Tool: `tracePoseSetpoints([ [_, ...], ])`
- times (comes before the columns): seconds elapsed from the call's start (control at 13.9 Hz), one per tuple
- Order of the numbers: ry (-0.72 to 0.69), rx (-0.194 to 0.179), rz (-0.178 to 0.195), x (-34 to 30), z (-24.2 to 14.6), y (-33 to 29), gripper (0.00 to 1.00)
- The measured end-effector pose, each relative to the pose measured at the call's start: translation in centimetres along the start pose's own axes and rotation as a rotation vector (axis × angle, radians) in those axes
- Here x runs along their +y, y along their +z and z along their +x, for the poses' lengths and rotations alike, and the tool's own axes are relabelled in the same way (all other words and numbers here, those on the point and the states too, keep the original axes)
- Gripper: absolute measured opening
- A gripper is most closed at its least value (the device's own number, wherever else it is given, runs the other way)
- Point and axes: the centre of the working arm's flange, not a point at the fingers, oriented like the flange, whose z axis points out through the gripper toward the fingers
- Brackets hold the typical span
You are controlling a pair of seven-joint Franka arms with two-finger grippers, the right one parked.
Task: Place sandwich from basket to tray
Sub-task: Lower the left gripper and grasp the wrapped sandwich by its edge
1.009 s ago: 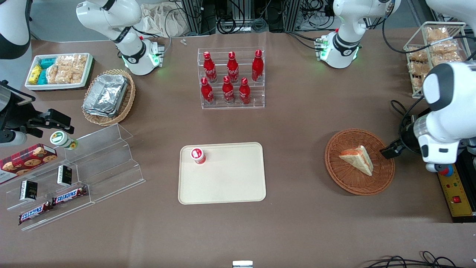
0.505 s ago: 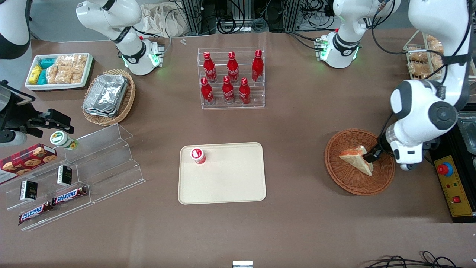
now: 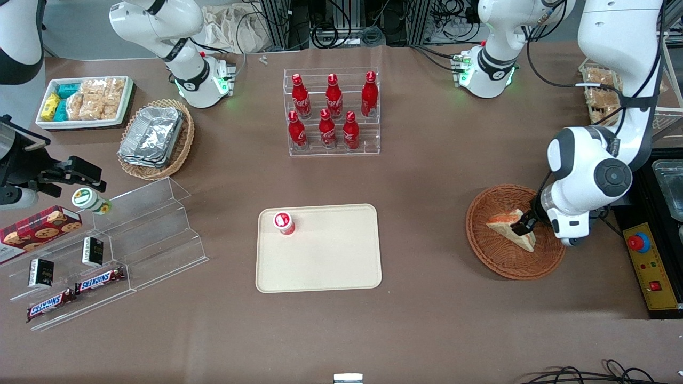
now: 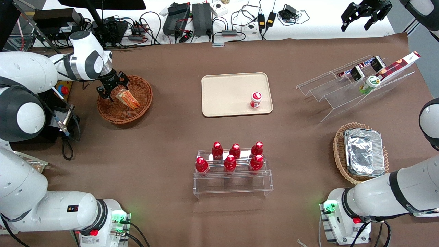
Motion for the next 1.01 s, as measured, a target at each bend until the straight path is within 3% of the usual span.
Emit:
tracePoseSetpoints([
  [0.79, -0.012, -0.002, -0.006, 1.0, -0.4, 2.8, 0.99],
  [1.01, -0.03, 0.002, -0.012, 1.4, -0.2, 3.0, 0.73],
])
